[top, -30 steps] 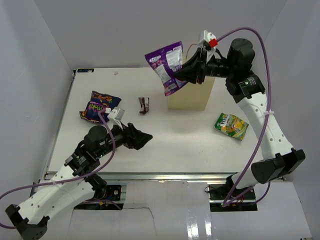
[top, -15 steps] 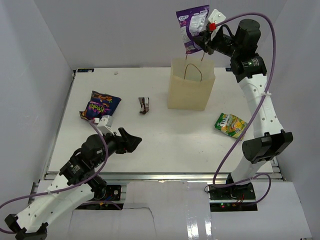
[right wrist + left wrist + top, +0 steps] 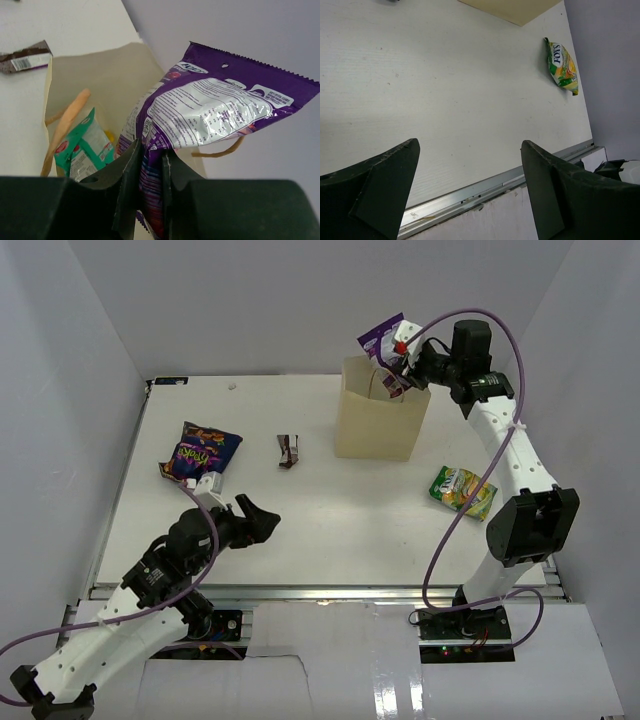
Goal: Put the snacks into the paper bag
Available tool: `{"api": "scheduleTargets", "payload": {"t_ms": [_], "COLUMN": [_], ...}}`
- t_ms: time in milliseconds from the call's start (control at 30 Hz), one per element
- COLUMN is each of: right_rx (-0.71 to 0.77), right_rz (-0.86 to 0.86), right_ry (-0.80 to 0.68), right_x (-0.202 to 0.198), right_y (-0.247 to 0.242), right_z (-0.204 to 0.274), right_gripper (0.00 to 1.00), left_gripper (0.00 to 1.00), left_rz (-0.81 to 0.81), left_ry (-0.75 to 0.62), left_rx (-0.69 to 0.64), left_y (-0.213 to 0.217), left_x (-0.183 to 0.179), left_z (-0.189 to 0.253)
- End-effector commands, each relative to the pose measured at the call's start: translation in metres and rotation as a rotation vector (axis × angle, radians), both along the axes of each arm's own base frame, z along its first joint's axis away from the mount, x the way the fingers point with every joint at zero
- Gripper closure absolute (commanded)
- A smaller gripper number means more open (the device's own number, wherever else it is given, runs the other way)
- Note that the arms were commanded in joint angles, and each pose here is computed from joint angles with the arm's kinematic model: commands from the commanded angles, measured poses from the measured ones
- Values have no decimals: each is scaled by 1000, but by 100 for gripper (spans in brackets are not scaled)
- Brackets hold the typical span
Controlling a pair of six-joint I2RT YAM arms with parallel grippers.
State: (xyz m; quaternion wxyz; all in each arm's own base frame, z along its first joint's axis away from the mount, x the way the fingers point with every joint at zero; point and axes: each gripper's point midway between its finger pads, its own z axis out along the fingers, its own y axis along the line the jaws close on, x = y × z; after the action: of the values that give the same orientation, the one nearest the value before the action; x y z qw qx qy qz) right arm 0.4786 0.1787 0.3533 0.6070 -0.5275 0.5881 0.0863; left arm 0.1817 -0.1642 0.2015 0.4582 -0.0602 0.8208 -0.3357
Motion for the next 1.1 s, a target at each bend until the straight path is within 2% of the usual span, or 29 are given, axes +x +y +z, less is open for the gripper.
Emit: {"api": "scheduleTargets", "payload": {"t_ms": [0, 133, 167, 233, 400, 533, 633, 700, 767, 867, 900, 967, 1000, 1067], "right_rx": [-44, -60, -55, -39, 53, 113, 163, 175, 175, 160, 153, 150, 148, 148], "right_rz": [21, 5, -6, -21, -76, -114, -167, -199, -204, -181, -182, -164, -161, -149], "right_ry": [-153, -136, -134, -126, -86, -56, 4, 75, 182, 261, 331, 343, 395, 416], "right_x": [-12, -15, -17, -19, -28, -44, -59, -66, -84, -114, -122, -141, -150, -164], "right_y": [-6, -12, -15, -19, -41, -55, -68, -77, -78, -75, -75, -73, -72, -70], "right_z": [33, 23, 25, 28, 55, 76, 77, 59, 31, 1, -30, -41, -63, -73], "right_gripper": [80, 66, 59, 52, 46, 46, 39, 38, 38, 37, 36, 36, 36, 35], "left_gripper": [6, 2, 2, 2, 2, 2, 2, 2, 2, 2, 2, 2, 2, 2], "left_rz": [56, 128, 140, 172, 265, 362, 437, 479, 501, 521, 532, 504, 508, 480], "left_ry": [30, 76, 84, 99, 171, 268, 322, 339, 376, 415, 434, 449, 501, 498], "left_rx": [14, -18, -23, -22, -10, 99, 193, 250, 334, 479, 508, 571, 603, 632], "left_y": [7, 13, 13, 16, 25, 43, 59, 68, 74, 81, 84, 85, 91, 95], "left_x": [3, 5, 6, 8, 12, 9, 6, 6, 7, 13, 17, 29, 34, 49], "left_z": [-7, -12, -13, -15, -21, -42, -53, -58, -65, -79, -83, -88, -99, -104]}}
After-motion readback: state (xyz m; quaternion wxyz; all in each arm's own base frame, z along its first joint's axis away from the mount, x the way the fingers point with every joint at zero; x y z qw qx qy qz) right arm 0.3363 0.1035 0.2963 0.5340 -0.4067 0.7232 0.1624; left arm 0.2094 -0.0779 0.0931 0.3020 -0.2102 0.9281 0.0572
